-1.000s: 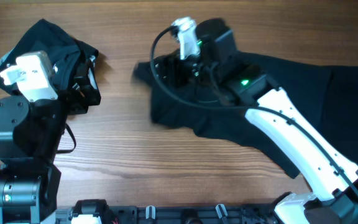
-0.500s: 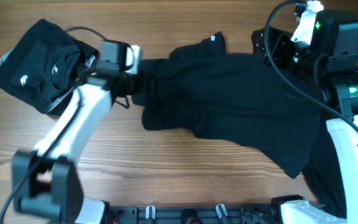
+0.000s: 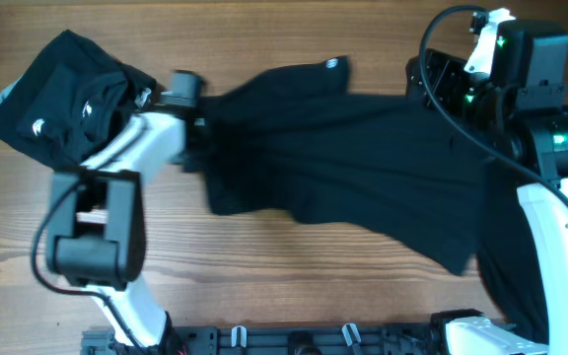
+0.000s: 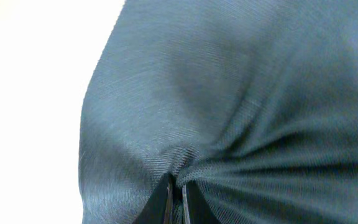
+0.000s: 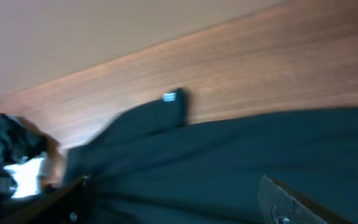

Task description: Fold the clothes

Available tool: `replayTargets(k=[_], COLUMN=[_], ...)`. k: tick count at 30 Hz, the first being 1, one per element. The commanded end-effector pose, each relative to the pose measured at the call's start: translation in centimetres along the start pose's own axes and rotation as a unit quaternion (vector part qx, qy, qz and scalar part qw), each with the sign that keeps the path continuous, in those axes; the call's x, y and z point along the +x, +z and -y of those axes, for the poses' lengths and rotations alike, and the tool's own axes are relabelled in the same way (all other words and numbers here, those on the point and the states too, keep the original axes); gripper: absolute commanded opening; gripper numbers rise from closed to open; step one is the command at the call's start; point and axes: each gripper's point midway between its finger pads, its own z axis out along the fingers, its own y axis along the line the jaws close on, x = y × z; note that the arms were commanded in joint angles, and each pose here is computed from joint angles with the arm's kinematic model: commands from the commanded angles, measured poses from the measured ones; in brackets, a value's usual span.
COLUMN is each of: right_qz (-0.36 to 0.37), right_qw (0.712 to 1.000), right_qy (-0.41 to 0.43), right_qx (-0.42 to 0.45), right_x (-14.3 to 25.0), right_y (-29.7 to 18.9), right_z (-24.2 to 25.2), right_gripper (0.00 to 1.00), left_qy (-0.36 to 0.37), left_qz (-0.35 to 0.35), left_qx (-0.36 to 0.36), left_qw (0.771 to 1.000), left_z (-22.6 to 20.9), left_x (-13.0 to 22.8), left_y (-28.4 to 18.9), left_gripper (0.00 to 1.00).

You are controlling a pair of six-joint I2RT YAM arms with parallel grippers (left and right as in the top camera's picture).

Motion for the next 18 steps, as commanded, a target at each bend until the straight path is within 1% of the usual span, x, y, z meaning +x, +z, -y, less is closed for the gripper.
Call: replayTargets(k=[1,2,3,4,5,6,7,8,9,10,14,15,16,17,18], right_qz=[-0.012,-0.024,-0.038,-0.057,-0.080,-0.111,-0.158,-0.186,-0.202,-0.218,-0.253,-0.264,-0.281,-0.302,-0.328], right_qw=[0.999,0.998,0.997,0.995,0.992,0.987,0.979,0.973,0.969,0.965,0.956,0.951,0.943,0.932,0.919], right_qy=[0.006,0.012,0.020,0.028,0.034,0.039,0.036,0.038,0.039,0.043,0.078,0.091,0.106,0.124,0.140], right_qx=[0.048,0.058,0.070,0.082,0.094,0.108,0.122,0.130,0.135,0.140,0.127,0.136,0.145,0.159,0.171], right_x=[0.1,0.4,0.8,1.4,2.1,3.3,5.3,6.5,7.4,8.3,10.8,11.6,12.6,13.8,15.0], right_y=[1.3,2.0,2.9,3.9,5.1,6.6,9.3,11.1,12.5,14.3,20.1,20.7,20.9,20.7,19.9], right_z=[2.3,3.1,4.1,5.1,6.0,7.1,8.2,9.0,9.5,10.2,13.0,14.1,15.2,16.3,17.5], right_gripper=[0.90,0.91,0.91,0.91,0.91,0.90,0.85,0.80,0.73,0.68,0.65,0.58,0.48,0.25,0.11], left_qy=[-0.131,-0.143,-0.151,-0.155,-0.140,-0.127,-0.122,-0.118,-0.116,-0.111,-0.093,-0.088,-0.085,-0.083,-0.081], left_qz=[0.022,0.022,0.025,0.027,0.028,0.030,0.036,0.050,0.059,0.075,0.132,0.149,0.162,0.172,0.182], left_qx=[-0.061,-0.046,-0.039,-0.023,0.009,0.033,0.056,0.090,0.103,0.125,0.183,0.194,0.196,0.198,0.201], left_qw=[0.989,0.988,0.988,0.987,0.990,0.991,0.990,0.988,0.986,0.983,0.970,0.966,0.963,0.961,0.959], left_z=[-9.6,-10.3,-11.0,-10.8,-9.8,-8.9,-7.9,-6.8,-6.4,-5.7,-4.1,-3.9,-3.9,-3.9,-3.9], left_x=[-2.4,-2.6,-2.8,-3.0,-3.2,-3.4,-3.5,-4.0,-4.2,-4.6,-4.8,-4.7,-4.4,-4.2,-3.8], left_y=[-1.6,-2.0,-2.7,-3.2,-3.8,-4.4,-5.2,-7.0,-7.9,-9.6,-16.0,-17.8,-19.1,-20.2,-21.3], left_gripper=[0.04,0.05,0.08,0.14,0.22,0.33,0.43,0.47,0.49,0.51,0.58,0.59,0.60,0.60,0.61])
